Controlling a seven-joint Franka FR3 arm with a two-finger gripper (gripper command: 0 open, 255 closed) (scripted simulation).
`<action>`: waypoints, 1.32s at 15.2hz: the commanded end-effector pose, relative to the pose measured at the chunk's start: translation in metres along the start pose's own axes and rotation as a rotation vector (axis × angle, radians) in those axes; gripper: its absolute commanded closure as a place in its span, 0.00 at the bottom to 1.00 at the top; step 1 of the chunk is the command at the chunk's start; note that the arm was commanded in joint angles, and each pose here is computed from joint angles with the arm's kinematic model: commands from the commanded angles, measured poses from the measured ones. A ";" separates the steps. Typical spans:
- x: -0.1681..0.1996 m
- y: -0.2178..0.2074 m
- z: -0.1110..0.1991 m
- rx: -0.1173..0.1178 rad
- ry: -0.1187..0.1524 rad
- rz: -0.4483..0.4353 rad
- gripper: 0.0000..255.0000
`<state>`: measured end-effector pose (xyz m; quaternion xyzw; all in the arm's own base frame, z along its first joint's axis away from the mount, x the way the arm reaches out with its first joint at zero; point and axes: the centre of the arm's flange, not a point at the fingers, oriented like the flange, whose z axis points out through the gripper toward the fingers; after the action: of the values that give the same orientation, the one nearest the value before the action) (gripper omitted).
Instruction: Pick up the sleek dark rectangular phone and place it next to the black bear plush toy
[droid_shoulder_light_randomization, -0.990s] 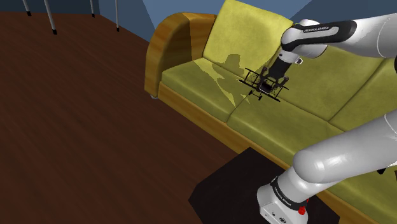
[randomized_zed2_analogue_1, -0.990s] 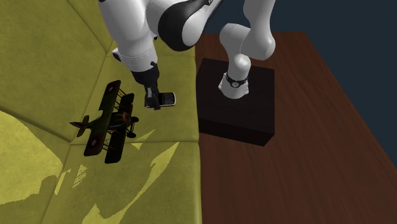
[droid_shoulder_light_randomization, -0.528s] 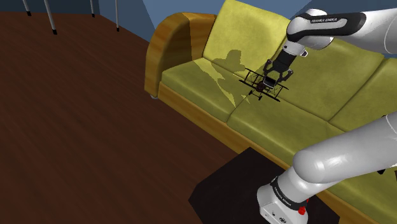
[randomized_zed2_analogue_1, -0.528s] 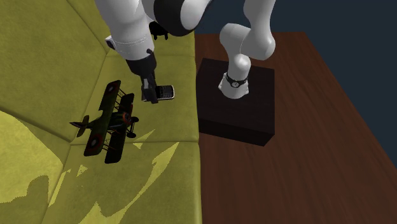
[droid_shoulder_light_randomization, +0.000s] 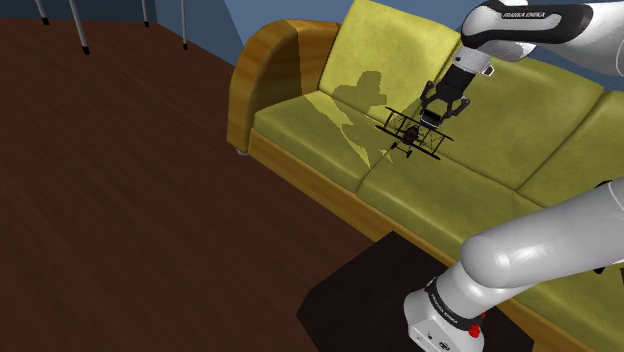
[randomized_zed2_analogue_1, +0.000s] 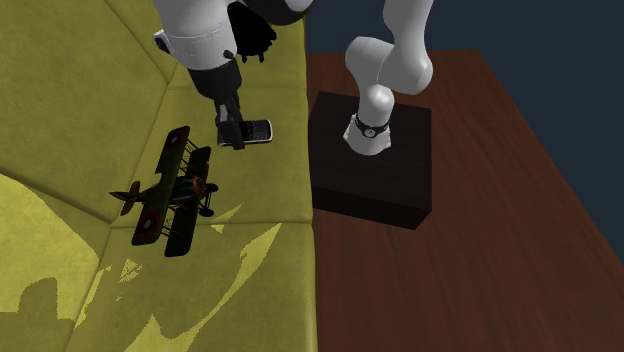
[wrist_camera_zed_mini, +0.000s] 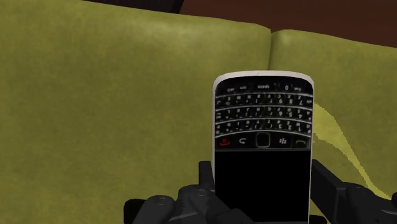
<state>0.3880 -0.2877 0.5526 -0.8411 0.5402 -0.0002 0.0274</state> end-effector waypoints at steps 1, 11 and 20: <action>0.001 -0.001 -0.010 0.000 0.000 0.000 1.00; -0.001 -0.003 -0.063 0.000 0.000 0.000 1.00; -0.002 -0.005 -0.111 0.000 0.000 0.000 1.00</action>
<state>0.3898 -0.2873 0.6576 -0.8411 0.5402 -0.0001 0.0274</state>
